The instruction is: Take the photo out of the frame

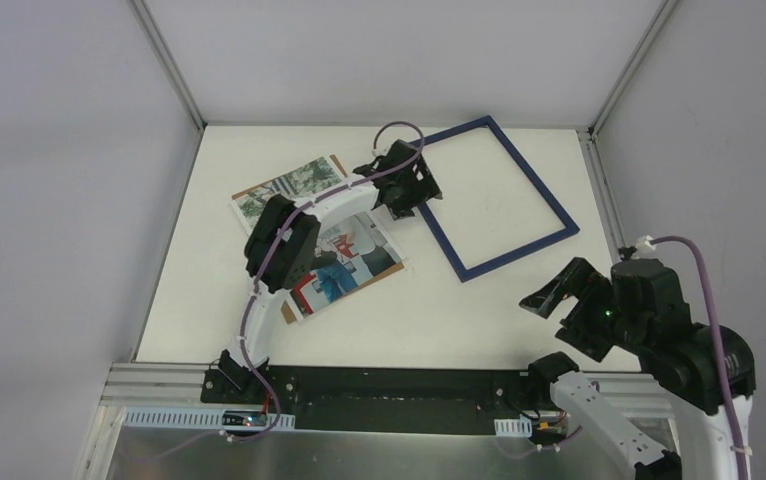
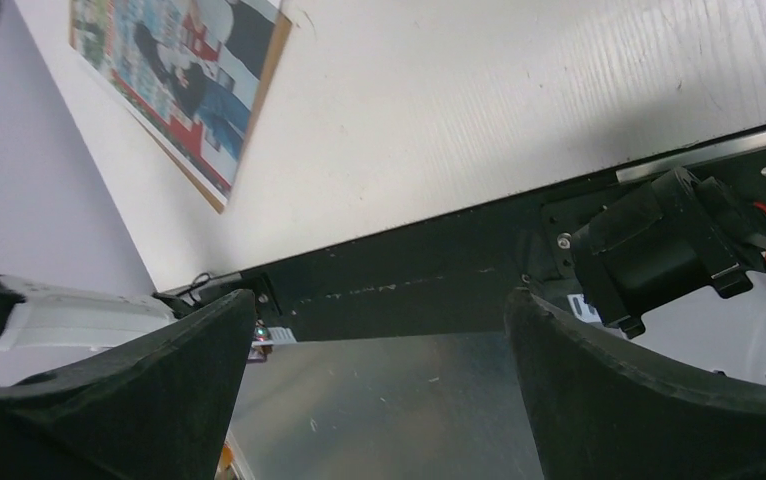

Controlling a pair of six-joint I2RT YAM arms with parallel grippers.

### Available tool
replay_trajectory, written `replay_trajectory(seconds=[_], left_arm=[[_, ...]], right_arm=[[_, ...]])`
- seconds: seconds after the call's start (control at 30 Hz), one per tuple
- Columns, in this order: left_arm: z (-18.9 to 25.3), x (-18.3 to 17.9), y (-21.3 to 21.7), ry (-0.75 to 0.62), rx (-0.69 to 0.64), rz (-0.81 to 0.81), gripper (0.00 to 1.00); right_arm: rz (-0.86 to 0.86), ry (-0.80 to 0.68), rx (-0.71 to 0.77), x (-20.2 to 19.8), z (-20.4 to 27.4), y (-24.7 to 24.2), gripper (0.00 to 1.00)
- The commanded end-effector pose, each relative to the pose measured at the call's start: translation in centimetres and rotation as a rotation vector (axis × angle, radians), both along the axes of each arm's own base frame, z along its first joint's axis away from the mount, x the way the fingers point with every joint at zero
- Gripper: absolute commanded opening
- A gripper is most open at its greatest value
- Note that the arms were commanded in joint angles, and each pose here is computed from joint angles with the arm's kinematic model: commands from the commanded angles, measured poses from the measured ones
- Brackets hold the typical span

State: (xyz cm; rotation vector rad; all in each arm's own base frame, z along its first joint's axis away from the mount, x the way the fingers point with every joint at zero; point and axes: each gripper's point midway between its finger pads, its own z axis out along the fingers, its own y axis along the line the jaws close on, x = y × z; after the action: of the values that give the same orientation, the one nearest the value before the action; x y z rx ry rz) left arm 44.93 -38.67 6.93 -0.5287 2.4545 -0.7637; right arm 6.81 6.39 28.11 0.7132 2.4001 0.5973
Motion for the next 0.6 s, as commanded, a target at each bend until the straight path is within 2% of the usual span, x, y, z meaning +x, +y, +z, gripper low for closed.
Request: replay_trajectory(seconds=[0.0, 0.13, 0.27, 0.43, 0.57], left_arm=[[7.8, -3.2, 2.1, -0.045, -0.018, -0.157, 0.86], [10.7, -7.1, 5.4, -0.053, 0.002, -0.237, 0.86], [11.8, -12.6, 9.6, -0.046, 0.038, -0.266, 0.86], [11.0, -19.2, 15.2, -0.009, 0.103, -0.239, 0.87], [10.4, -22.3, 18.7, -0.012, 0.169, -0.216, 0.87]], right_arm=[[0.108, 0.083, -0.016, 0.1, -1.7, 1.4, 0.99], [0.191, 0.12, 0.002, 1.2, -3.2, 3.2, 0.99], [0.259, 0.161, 0.046, 2.8, -5.0, 5.4, 0.99], [0.323, 0.209, 0.103, 5.6, -7.7, 8.2, 0.99], [0.369, 0.27, 0.146, 8.2, -9.5, 10.6, 0.99]])
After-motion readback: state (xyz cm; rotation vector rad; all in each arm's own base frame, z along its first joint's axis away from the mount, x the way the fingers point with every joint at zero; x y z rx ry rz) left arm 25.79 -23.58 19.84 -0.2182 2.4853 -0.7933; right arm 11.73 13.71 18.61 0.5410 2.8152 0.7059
